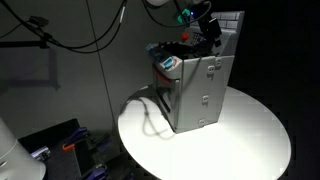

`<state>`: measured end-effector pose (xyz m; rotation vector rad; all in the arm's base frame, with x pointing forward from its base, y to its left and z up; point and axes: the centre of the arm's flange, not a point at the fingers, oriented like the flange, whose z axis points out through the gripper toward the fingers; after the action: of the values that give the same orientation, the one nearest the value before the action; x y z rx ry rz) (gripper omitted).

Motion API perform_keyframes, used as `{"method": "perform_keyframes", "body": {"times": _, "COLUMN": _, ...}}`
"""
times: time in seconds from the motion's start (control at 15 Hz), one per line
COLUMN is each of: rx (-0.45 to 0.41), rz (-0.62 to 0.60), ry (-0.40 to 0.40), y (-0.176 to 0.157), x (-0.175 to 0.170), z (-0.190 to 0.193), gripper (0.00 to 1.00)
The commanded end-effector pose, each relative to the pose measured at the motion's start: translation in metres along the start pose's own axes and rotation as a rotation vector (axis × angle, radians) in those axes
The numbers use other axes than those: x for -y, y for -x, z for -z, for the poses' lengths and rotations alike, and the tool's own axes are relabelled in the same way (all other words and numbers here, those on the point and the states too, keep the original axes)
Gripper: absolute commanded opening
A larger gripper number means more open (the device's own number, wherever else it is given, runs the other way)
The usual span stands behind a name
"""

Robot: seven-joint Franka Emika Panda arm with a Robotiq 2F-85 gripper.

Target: Press the top orange button on the microwave oven controlling panel of the stove

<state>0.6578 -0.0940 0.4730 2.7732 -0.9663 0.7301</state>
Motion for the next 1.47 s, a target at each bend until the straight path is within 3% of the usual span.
{"method": "perform_keyframes", "body": {"times": 0.0, "rx": 0.062, "rz": 0.061, "ry": -0.007, "y": 0.002, "x": -0.004, "z": 0.019, "gripper": 1.0}}
{"method": "perform_keyframes", "body": {"times": 0.47, "rx": 0.272, "rz": 0.261, "ry": -0.044, "y": 0.024, "x": -0.016, "z": 0.067, "gripper": 1.0}}
{"method": "perform_keyframes", "body": {"times": 0.8, "rx": 0.426, "rz": 0.384, "ry": -0.027, "y": 0.042, "x": -0.036, "z": 0.106, "gripper": 1.0}}
{"method": "perform_keyframes", "body": {"times": 1.4, "rx": 0.55, "rz": 0.45, "ry": -0.016, "y": 0.066, "x": -0.066, "z": 0.161, "gripper": 1.0}}
